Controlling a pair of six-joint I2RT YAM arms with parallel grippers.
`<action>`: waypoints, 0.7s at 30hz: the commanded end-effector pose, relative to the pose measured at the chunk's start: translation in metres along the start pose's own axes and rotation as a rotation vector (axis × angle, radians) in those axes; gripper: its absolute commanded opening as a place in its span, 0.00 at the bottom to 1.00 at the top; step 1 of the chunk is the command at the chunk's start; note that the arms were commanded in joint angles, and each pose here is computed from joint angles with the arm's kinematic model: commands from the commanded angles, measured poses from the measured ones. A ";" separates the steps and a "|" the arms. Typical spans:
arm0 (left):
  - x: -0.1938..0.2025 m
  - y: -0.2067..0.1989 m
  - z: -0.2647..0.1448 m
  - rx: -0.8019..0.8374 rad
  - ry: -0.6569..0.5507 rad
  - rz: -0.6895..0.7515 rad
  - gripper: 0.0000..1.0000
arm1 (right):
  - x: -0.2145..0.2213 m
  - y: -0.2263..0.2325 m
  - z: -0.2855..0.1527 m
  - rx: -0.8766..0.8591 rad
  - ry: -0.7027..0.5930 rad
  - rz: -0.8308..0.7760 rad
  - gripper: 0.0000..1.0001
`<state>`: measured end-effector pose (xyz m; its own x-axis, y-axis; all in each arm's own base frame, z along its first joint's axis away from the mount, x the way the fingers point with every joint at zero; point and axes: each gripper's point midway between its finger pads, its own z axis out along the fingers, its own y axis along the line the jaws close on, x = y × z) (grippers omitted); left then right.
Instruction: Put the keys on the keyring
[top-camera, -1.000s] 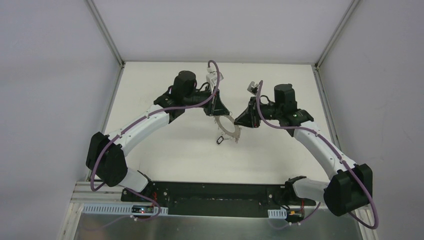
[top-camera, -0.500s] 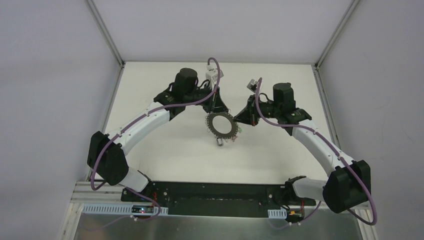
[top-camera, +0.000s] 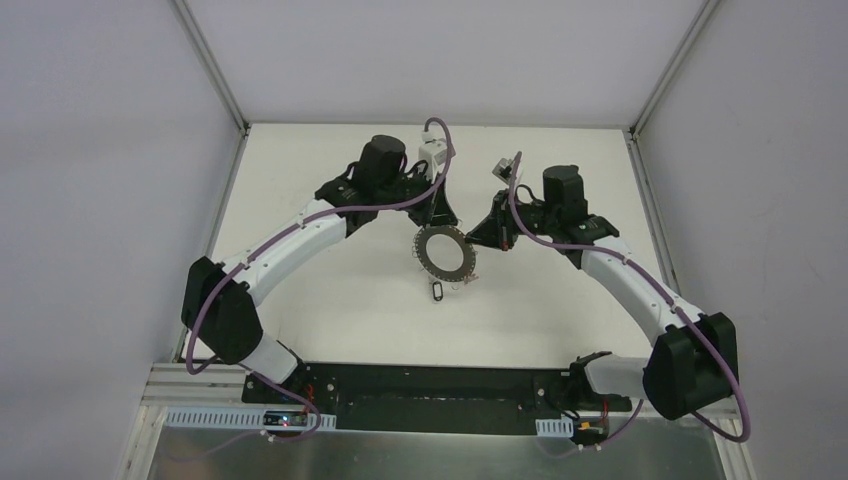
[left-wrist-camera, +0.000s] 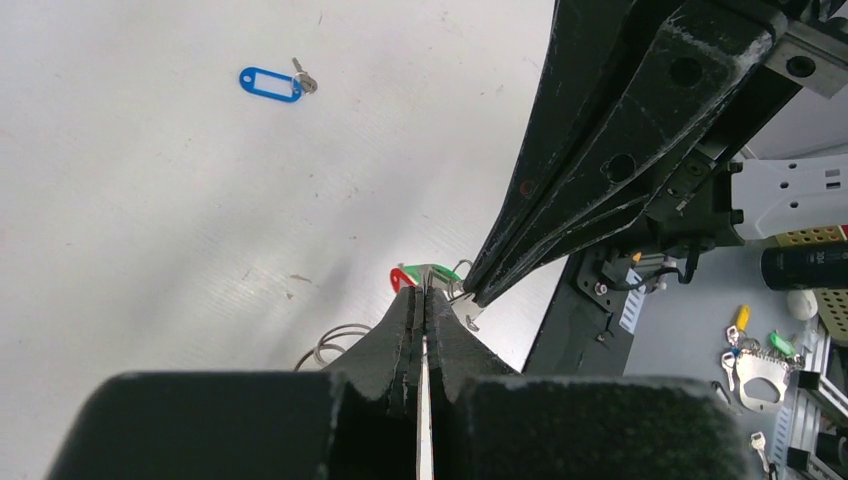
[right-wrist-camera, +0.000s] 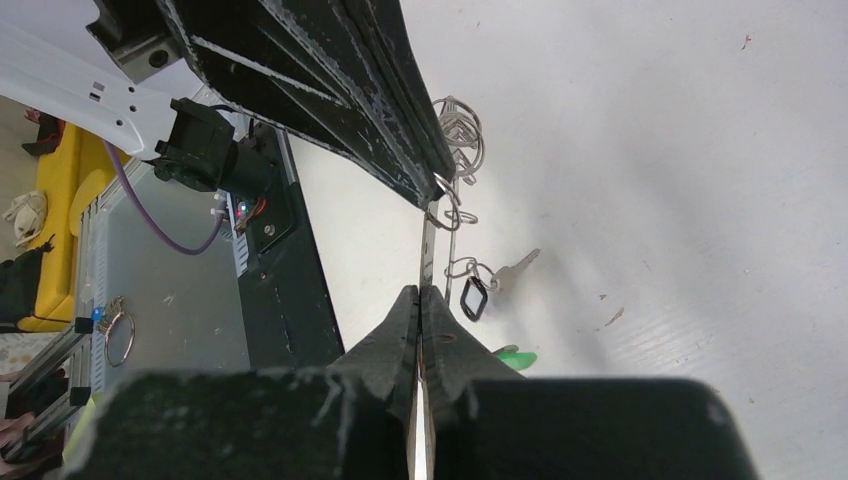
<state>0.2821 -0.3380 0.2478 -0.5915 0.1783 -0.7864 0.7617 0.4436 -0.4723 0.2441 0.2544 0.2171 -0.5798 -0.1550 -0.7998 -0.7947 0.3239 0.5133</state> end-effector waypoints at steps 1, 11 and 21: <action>-0.016 0.001 0.002 -0.039 -0.026 0.067 0.00 | -0.018 0.013 0.000 -0.045 -0.035 -0.033 0.00; -0.023 0.002 0.000 -0.060 -0.038 0.062 0.00 | -0.016 0.011 0.002 -0.048 -0.024 -0.020 0.00; -0.033 -0.007 -0.001 0.066 -0.099 0.090 0.00 | -0.015 0.038 -0.006 -0.162 -0.016 -0.067 0.39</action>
<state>0.2959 -0.3389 0.2488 -0.5807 0.1713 -0.7959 0.7589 0.4678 -0.4531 0.2338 0.2596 0.2184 -0.6048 -0.1651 -0.7791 -0.7888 0.2592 0.5574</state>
